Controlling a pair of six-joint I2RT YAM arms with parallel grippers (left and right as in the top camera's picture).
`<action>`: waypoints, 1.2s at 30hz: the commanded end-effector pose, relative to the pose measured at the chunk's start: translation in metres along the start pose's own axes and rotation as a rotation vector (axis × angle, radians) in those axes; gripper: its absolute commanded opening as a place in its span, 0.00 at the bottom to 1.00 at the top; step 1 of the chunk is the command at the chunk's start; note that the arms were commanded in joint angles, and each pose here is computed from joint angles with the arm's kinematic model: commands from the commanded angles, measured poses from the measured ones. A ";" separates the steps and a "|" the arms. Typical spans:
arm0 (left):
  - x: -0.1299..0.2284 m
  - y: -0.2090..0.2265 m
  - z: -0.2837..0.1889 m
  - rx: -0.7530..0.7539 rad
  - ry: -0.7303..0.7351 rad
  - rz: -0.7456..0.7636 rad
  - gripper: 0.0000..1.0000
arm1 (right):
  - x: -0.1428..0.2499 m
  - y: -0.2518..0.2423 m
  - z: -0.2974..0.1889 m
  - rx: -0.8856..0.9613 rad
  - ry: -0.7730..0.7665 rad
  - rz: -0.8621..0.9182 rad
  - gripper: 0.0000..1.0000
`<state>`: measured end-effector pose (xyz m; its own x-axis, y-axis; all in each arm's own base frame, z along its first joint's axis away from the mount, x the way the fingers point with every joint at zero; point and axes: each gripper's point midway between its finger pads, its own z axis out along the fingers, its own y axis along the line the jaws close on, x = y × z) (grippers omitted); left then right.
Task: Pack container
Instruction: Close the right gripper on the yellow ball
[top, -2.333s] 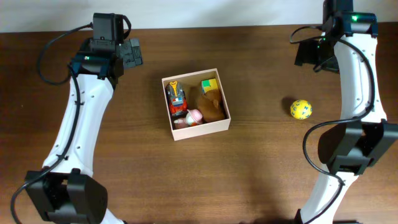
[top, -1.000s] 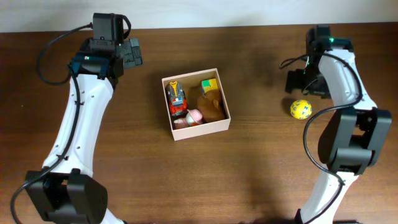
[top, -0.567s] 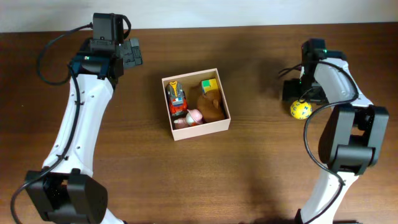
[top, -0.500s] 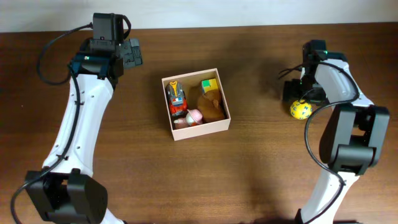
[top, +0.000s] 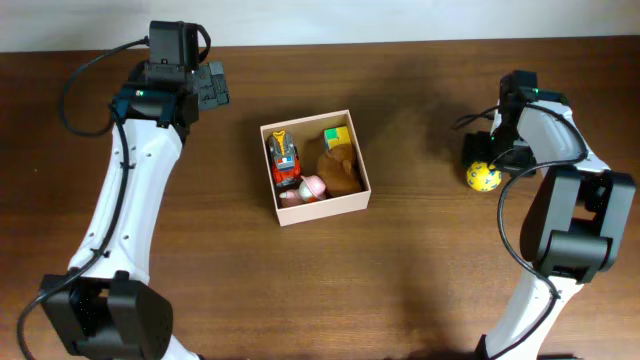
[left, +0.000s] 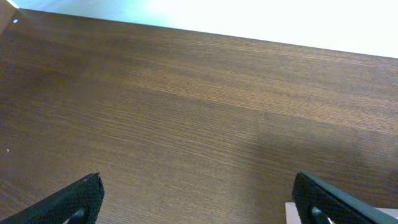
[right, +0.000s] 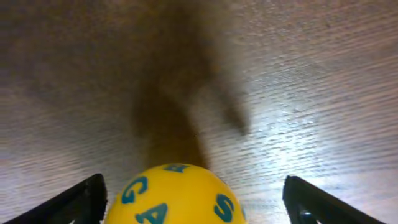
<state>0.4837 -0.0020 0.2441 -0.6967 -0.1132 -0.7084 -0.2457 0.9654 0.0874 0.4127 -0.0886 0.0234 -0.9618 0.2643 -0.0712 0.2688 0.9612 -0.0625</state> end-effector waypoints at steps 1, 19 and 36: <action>-0.010 0.006 -0.010 -0.010 -0.031 -0.025 0.99 | 0.000 0.009 -0.002 -0.057 -0.003 -0.002 0.87; -0.010 0.006 -0.010 -0.010 -0.031 -0.025 0.99 | 0.001 0.018 -0.003 -0.107 0.000 -0.002 0.98; -0.010 0.006 -0.010 -0.010 -0.031 -0.025 0.99 | 0.021 0.017 0.001 -0.100 0.074 -0.003 0.99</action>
<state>0.4837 -0.0020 0.2441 -0.6968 -0.1132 -0.7083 -0.2454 0.9655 0.0871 0.4043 -0.0701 0.0214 -0.9658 0.2587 -0.0169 0.2581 0.9657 0.0298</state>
